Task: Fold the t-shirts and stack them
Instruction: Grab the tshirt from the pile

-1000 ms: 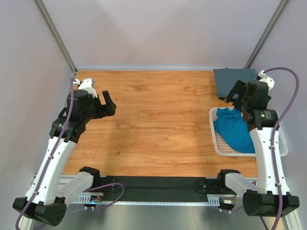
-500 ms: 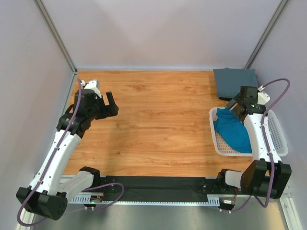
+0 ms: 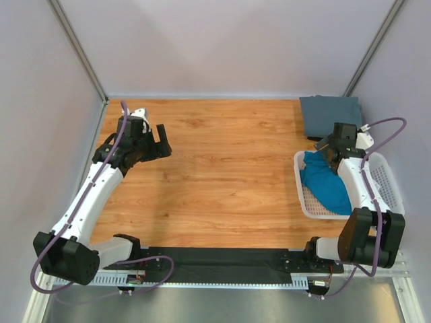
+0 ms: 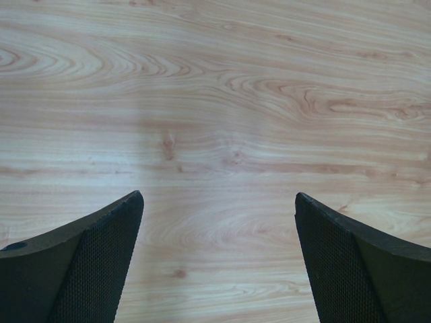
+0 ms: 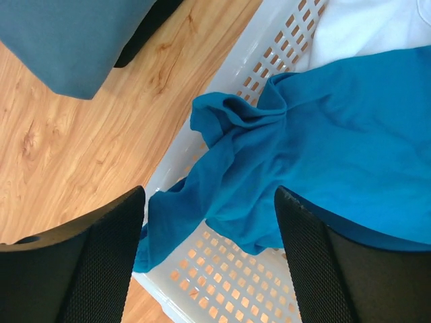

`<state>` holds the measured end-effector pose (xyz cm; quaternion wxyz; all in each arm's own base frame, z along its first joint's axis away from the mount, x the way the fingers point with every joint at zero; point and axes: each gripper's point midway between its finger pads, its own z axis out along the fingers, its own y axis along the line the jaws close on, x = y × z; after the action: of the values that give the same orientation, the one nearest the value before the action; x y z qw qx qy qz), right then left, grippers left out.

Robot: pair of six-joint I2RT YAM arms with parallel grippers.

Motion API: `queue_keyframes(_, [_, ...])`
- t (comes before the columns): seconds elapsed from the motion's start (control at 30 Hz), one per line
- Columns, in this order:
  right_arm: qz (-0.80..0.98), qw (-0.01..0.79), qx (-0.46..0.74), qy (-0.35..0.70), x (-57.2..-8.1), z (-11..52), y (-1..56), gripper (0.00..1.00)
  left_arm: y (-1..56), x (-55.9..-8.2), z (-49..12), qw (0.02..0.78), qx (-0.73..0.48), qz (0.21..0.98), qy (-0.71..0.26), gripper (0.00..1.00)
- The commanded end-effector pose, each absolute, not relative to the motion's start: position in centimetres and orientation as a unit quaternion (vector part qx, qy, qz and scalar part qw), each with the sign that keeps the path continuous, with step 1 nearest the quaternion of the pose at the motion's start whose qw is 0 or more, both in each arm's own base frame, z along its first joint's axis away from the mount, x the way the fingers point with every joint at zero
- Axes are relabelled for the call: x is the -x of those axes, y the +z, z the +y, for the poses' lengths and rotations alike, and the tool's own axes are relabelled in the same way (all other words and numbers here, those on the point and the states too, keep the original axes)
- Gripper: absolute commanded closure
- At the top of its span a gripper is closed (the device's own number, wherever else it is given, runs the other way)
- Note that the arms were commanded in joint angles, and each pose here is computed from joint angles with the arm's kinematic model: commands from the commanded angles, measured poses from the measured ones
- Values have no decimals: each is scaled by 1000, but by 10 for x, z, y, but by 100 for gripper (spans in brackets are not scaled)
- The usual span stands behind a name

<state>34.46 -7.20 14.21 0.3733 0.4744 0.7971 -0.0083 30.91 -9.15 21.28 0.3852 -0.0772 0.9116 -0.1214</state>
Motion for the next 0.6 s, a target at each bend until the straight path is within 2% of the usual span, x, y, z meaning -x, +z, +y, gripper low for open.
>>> queue_keyframes(0.0, [762, 413, -498, 10, -357, -77, 158, 22, 231, -320, -95, 408, 83, 899, -136, 1])
queue_keyframes(0.07, [762, 409, -502, 8, -356, -78, 152, 23, 229, -320, -95, 405, 84, 900, -136, 0])
queue_keyframes(0.2, [761, 411, -502, 17, -358, -75, 152, 41, 227, -320, -96, 398, 83, 904, -135, 1])
queue_keyframes(0.23, [758, 414, -504, 13, -358, -77, 153, 55, 228, -320, -95, 400, 84, 903, -134, 1])
queue_keyframes(0.33, [753, 421, -506, 8, -358, -80, 156, 77, 227, -319, -94, 401, 87, 902, -132, 1])
queue_keyframes(0.47, [755, 416, -507, 11, -360, -79, 154, 78, 228, -319, -94, 402, 86, 902, -132, 0])
queue_keyframes(0.57, [763, 403, -505, 9, -358, -77, 151, 66, 228, -318, -92, 403, 84, 902, -126, 0])
